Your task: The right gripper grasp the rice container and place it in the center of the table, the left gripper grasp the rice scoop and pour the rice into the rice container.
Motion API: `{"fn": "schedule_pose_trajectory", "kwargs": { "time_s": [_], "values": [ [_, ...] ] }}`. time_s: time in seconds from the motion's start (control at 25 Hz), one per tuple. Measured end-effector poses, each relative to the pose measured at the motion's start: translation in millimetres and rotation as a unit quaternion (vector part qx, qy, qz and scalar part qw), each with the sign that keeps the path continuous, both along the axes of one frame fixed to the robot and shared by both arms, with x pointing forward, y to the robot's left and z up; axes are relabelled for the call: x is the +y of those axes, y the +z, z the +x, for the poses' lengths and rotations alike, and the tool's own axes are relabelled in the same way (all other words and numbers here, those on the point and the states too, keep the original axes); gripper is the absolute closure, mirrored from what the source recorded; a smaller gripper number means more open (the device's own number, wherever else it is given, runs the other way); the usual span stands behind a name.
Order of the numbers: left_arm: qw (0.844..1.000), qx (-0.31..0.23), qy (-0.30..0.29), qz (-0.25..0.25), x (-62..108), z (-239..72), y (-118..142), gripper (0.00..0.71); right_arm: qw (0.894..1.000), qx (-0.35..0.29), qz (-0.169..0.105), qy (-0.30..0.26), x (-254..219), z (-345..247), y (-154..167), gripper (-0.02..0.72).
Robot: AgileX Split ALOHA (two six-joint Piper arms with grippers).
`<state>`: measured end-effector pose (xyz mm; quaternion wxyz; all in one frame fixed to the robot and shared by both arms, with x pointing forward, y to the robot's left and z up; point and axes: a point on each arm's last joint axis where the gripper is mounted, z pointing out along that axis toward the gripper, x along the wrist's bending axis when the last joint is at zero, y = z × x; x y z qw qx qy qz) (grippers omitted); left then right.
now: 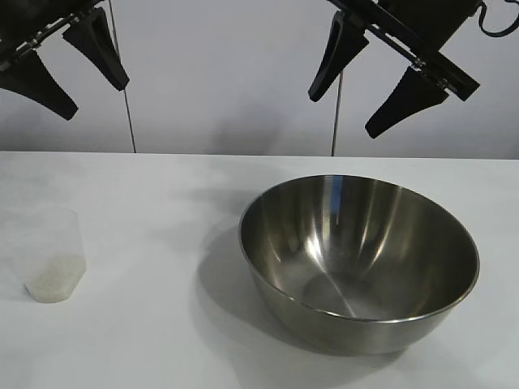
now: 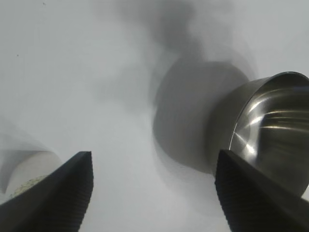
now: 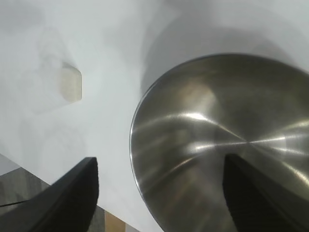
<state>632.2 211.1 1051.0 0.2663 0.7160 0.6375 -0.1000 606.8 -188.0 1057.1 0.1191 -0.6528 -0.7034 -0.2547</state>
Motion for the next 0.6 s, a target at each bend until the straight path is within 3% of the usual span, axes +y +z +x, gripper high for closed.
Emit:
{"fn": "schedule_pose_trajectory", "kwargs": {
  "time_s": [0.6],
  "values": [
    [1.0, 0.0, 0.0, 0.0, 0.0, 0.0, 0.0, 0.193, 0.999, -0.015, -0.013, 0.049, -4.5, -0.7, 8.8, 0.209]
  ]
}}
